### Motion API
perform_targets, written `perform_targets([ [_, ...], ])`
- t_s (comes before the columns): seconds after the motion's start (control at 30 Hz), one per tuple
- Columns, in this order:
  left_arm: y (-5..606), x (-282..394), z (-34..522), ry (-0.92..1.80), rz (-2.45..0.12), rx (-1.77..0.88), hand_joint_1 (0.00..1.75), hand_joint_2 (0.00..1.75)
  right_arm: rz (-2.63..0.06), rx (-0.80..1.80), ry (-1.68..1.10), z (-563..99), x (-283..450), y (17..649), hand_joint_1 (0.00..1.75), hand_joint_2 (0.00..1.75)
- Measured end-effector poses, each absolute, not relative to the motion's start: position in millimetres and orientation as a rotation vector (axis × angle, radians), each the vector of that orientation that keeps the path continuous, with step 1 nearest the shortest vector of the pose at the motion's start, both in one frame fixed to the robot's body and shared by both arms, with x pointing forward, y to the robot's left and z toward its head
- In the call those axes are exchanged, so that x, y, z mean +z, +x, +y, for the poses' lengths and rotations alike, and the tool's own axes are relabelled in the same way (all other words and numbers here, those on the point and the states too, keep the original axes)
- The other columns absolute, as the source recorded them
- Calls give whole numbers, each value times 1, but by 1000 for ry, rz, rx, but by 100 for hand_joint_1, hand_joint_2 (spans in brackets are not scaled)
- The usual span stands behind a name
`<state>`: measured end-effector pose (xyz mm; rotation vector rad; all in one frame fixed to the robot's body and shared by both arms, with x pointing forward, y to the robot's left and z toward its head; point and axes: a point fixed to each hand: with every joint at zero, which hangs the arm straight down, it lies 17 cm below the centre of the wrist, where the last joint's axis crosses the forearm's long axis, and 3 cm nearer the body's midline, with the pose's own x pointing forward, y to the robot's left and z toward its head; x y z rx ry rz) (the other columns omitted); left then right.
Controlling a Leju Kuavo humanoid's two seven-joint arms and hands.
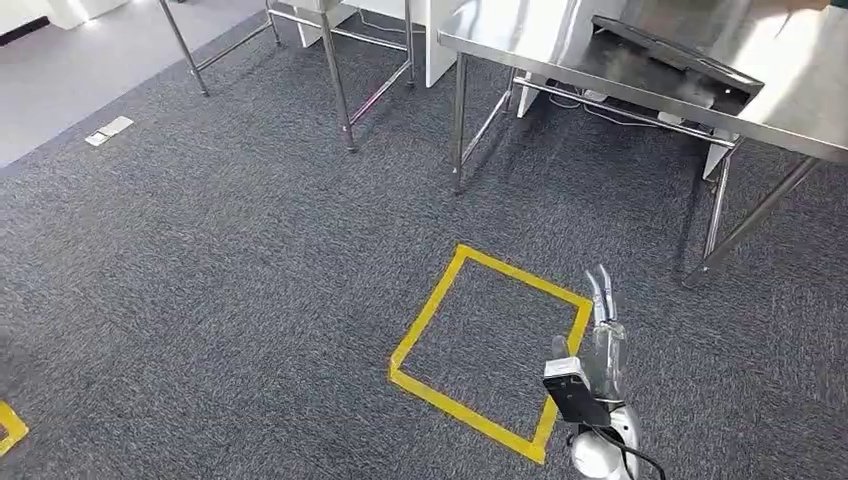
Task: Take the parts from the cabinet and place them on the table.
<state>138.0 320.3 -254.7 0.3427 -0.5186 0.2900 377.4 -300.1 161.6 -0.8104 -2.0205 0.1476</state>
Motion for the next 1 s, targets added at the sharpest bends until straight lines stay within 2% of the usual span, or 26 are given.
perform_targets([
  [0.53, 135, -256, 332, 359, -494, 322, 0, 0, -2034, 224, -768, -258, 168, 400, 0, 0],
  [1.0, 133, -256, 325, 349, -497, 317, 0, 0, -1973, 287, -770, -250, 154, 400, 0, 0],
])
